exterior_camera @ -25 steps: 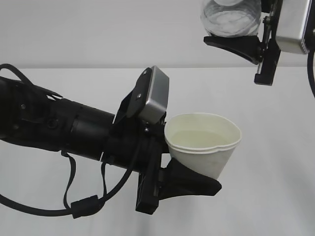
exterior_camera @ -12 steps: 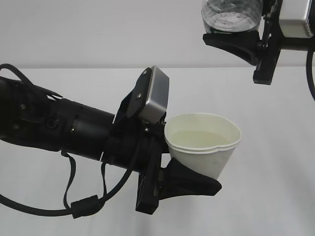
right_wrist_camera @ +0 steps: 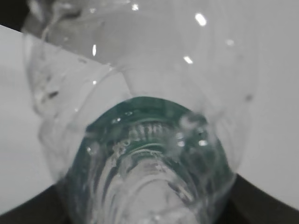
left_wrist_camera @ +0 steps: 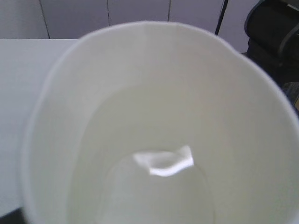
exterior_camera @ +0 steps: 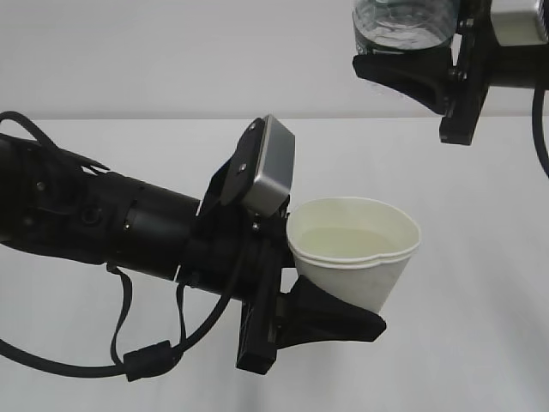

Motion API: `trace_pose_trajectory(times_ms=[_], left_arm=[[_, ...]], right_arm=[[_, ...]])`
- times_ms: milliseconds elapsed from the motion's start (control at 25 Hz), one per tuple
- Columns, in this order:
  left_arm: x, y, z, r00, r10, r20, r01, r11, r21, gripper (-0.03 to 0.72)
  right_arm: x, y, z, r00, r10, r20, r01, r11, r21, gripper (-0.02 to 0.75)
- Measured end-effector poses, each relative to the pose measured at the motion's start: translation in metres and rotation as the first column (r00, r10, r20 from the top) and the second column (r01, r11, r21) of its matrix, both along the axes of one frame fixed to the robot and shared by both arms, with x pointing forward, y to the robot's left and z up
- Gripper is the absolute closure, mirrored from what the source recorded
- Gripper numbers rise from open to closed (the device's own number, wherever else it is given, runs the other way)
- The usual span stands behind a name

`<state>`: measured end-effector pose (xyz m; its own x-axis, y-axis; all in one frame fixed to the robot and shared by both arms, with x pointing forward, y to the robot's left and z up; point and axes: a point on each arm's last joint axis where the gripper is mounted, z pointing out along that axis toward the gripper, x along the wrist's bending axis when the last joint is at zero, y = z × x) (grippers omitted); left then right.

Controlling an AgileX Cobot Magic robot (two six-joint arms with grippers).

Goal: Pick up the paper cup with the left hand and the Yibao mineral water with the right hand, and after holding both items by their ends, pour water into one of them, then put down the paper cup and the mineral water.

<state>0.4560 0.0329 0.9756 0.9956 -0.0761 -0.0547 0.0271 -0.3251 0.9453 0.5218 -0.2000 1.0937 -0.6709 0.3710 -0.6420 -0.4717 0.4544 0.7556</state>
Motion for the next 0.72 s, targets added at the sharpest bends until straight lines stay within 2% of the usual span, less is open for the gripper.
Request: trace_pose_trajectory(times_ms=[720], left_arm=[[0.0, 0.0, 0.0, 1.0, 0.0, 0.0, 0.0, 1.0, 0.0, 0.27]], right_arm=[[-0.0002, 0.0, 0.0003, 0.992, -0.014, -0.123, 0.025, 0.996, 0.086, 0.318]])
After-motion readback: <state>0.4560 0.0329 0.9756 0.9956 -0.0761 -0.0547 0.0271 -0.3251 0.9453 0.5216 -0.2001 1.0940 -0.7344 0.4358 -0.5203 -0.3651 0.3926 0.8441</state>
